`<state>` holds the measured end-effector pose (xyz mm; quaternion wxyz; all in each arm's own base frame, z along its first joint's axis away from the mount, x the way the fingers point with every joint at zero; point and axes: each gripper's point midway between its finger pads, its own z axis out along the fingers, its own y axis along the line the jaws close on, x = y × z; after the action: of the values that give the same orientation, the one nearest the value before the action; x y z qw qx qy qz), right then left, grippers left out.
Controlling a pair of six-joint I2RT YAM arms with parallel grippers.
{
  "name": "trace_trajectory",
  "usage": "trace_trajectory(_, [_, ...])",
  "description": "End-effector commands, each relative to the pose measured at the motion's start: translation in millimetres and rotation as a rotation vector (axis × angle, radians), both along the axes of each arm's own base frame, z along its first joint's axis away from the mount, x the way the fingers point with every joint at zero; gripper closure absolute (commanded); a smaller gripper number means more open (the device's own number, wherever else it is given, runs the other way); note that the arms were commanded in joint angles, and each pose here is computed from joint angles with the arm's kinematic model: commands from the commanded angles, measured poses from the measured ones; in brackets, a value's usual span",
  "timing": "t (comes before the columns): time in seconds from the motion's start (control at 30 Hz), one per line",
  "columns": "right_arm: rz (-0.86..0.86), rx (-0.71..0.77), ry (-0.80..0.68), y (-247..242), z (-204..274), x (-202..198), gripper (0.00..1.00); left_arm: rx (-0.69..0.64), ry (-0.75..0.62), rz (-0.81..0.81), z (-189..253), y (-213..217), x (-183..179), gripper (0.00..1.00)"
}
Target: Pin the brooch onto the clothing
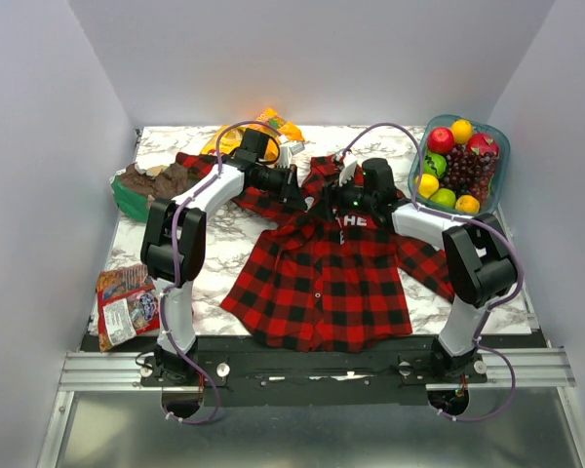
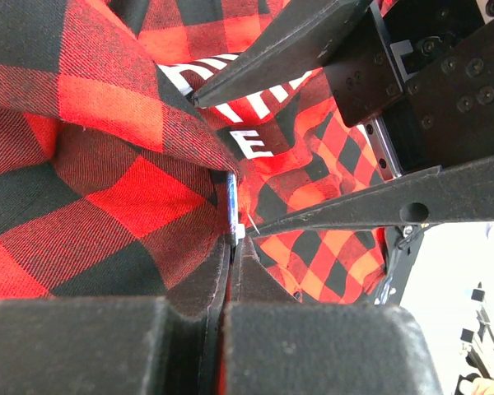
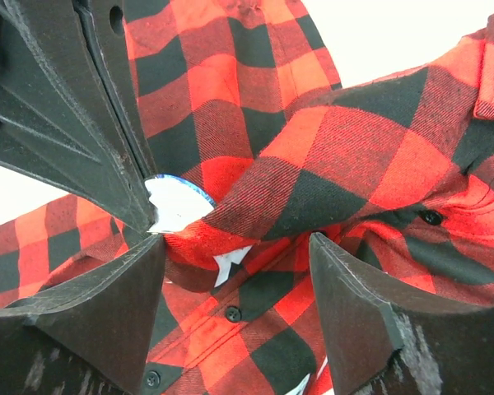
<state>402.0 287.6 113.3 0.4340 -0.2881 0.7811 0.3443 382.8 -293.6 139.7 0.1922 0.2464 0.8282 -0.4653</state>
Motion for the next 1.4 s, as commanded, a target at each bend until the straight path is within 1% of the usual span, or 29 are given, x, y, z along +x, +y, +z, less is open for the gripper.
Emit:
trace_trajectory(0.0, [-0.038,0.017,-0.045,6,7,17,0.24,-0.042,0.008,-0.043,8,-9,-9,1.00])
trace_trajectory(0.3, [-0.072,0.014,-0.049,5,6,25,0.32,-0.031,0.008,-0.047,6,-10,-11,1.00])
trace_trajectory(0.5, [-0.092,0.018,-0.050,4,10,29,0.40,-0.029,0.009,-0.052,5,-10,-12,1.00])
trace_trajectory(0.57, [-0.096,0.021,-0.048,3,10,30,0.44,-0.028,0.006,-0.057,5,-11,-13,1.00])
trace_trajectory(0.73, [-0.098,0.033,-0.037,4,10,31,0.51,-0.025,-0.001,-0.075,5,-11,-16,1.00])
trace_trajectory(0.77, [-0.093,0.037,-0.038,5,11,31,0.54,-0.023,-0.002,-0.077,4,-11,-16,1.00])
trace_trajectory(1.03, [-0.040,0.058,-0.021,11,10,27,0.59,-0.040,-0.006,-0.107,6,-15,-21,1.00])
trace_trajectory(1.2, [-0.015,0.049,-0.007,12,6,24,0.63,-0.047,-0.019,-0.145,8,-19,-28,1.00])
trace_trajectory(1.37, [-0.008,0.034,0.001,13,6,25,0.64,-0.046,-0.035,-0.181,8,-24,-35,1.00])
